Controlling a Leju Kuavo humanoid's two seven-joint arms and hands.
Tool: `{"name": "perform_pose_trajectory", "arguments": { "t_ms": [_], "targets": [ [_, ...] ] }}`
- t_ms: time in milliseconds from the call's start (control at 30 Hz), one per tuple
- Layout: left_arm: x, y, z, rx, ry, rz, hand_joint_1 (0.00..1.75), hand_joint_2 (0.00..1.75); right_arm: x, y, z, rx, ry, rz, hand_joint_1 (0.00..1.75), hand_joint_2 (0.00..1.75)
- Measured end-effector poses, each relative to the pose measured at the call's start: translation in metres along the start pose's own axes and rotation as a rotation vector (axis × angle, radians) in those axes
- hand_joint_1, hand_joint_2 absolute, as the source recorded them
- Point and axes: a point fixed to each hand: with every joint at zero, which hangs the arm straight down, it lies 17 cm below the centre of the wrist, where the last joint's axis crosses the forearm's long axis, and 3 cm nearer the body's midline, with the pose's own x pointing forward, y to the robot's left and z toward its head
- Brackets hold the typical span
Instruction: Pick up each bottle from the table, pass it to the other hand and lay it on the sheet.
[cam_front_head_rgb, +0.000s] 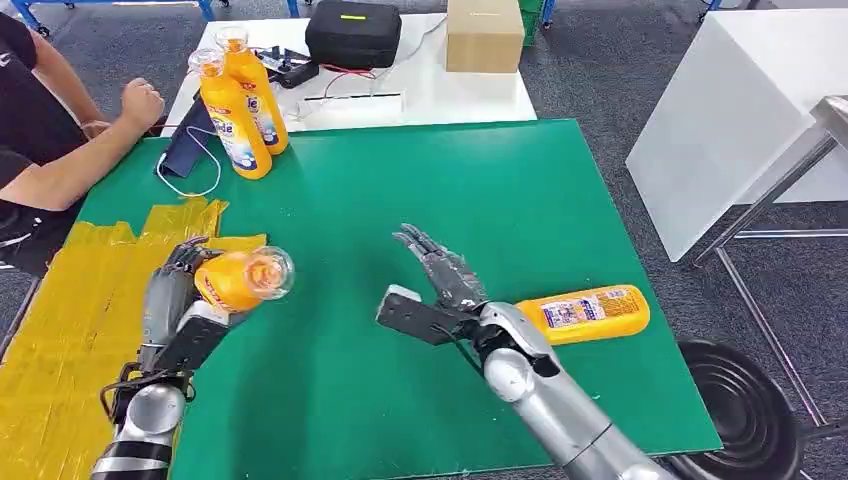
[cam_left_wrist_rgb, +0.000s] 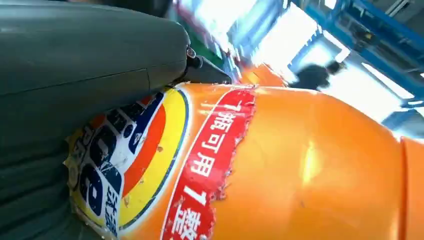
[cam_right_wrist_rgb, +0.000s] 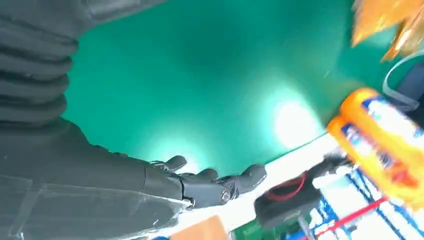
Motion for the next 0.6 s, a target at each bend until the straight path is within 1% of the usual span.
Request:
{"name": "perform_pose_trajectory", "arguments": {
  "t_ms": [67, 100, 200, 400, 433, 533, 600],
  "targets": [
    [-0.016, -0.001, 0.011, -0.017, -0.002, -0.134, 1.75, 1.75, -0.007, -0.018, 0.01, -0.024, -0.002, 0.0, 0.0, 0.0],
    [-0.022, -0.002, 0.016, -0.025, 0.004, -0.154, 1.75, 1.75, -0.011, -0.025, 0.014, -0.034, 0.002, 0.004, 0.0, 0.0],
    [-0.036, -0.005, 0.025, -0.049, 0.017, -0.186, 1.75, 1.75, -0.018, -0.039, 0.022, -0.057, 0.006, 0.018, 0.0, 0.0],
    [-0.045, -0.009, 0.03, -0.074, 0.029, -0.214, 1.75, 1.75, -0.018, -0.051, 0.028, -0.078, -0.003, 0.031, 0.0, 0.0],
    [-0.048, -0.01, 0.031, -0.079, 0.032, -0.252, 1.75, 1.75, -0.018, -0.052, 0.03, -0.08, -0.003, 0.033, 0.0, 1.75],
    [-0.064, -0.017, 0.041, -0.135, 0.034, -0.385, 1.75, 1.75, -0.024, -0.06, 0.038, -0.083, -0.001, 0.041, 0.0, 1.75],
    [-0.08, -0.025, 0.053, -0.188, 0.044, -0.44, 1.75, 1.75, -0.031, -0.067, 0.047, -0.078, 0.006, 0.051, 0.0, 1.75]
  ]
}}
